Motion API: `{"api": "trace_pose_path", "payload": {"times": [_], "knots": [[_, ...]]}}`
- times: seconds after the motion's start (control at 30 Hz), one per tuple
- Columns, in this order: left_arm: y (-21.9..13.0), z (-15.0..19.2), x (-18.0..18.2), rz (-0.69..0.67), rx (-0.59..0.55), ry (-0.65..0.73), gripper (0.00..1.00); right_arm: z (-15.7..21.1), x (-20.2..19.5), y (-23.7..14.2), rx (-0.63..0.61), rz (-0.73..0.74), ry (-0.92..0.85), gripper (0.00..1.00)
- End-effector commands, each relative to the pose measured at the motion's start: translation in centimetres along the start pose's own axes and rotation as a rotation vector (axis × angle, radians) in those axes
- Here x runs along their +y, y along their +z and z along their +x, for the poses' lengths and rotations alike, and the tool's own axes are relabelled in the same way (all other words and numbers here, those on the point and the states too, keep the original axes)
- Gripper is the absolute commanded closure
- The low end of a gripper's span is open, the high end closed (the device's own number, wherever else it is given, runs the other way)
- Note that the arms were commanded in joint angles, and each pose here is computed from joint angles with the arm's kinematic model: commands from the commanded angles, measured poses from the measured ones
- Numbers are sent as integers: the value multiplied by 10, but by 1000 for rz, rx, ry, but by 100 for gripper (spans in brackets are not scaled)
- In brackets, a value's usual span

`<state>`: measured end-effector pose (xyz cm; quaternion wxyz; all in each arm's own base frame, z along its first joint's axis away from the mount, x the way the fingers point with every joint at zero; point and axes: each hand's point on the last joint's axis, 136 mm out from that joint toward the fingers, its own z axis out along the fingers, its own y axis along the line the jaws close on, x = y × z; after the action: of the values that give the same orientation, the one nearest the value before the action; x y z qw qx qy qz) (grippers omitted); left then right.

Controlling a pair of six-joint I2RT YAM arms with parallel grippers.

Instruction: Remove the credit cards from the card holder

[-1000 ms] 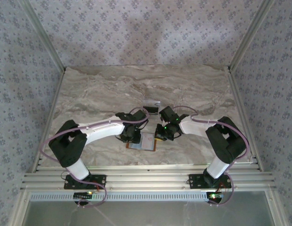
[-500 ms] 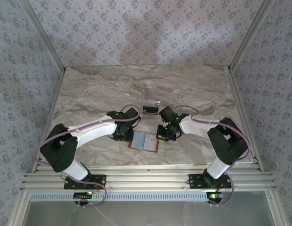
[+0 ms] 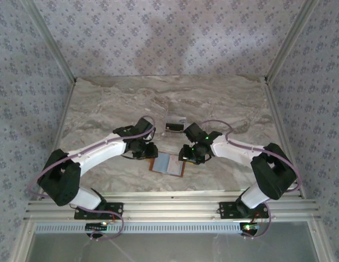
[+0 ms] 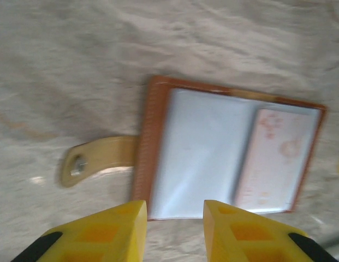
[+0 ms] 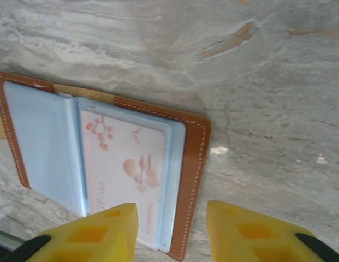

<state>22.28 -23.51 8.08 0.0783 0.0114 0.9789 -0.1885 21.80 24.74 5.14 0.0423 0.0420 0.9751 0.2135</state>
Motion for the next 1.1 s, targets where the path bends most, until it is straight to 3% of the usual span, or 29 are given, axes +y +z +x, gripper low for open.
{"api": "trace_pose_path", "payload": {"times": [0.0,0.53,0.8,1.07], "knots": [[6,-2,-31,147,28,-7,67,4,9,2,-6,-42,49,60],[16,-3,-40,144,60,14,68,13,-2,39,42,25,92,68],[28,3,-54,169,101,21,71,10,-17,41,51,109,50,80],[43,7,-61,164,133,16,75,7,-28,40,59,130,40,83]]}}
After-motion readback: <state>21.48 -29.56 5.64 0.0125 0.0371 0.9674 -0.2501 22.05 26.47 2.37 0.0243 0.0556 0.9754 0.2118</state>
